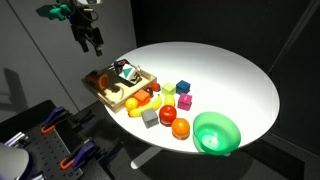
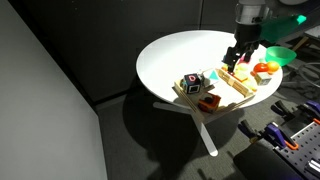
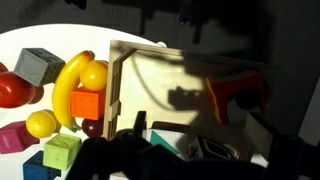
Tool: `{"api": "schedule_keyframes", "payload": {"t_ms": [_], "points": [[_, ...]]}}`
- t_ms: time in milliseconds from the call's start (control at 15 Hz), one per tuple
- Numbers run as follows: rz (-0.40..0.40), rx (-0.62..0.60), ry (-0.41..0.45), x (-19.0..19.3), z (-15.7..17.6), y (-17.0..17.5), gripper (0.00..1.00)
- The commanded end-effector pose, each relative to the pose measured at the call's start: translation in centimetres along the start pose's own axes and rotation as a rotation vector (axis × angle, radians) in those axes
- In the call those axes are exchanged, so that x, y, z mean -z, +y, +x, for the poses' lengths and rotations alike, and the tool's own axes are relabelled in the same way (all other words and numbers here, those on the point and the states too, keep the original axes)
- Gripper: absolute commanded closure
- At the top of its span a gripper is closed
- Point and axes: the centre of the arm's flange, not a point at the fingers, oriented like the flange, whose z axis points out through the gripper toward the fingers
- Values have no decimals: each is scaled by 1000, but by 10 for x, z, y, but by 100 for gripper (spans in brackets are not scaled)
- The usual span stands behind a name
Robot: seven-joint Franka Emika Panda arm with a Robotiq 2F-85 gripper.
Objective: Put the plush block inside the wooden box
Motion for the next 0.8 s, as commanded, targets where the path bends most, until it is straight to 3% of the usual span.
{"api": "schedule_keyframes", "payload": {"t_ms": [0, 333, 733], "points": [[32, 10, -46, 26, -11, 22, 0], [55, 17, -83, 53, -19, 40, 0], [47, -34, -9, 88, -28, 50, 0]]}}
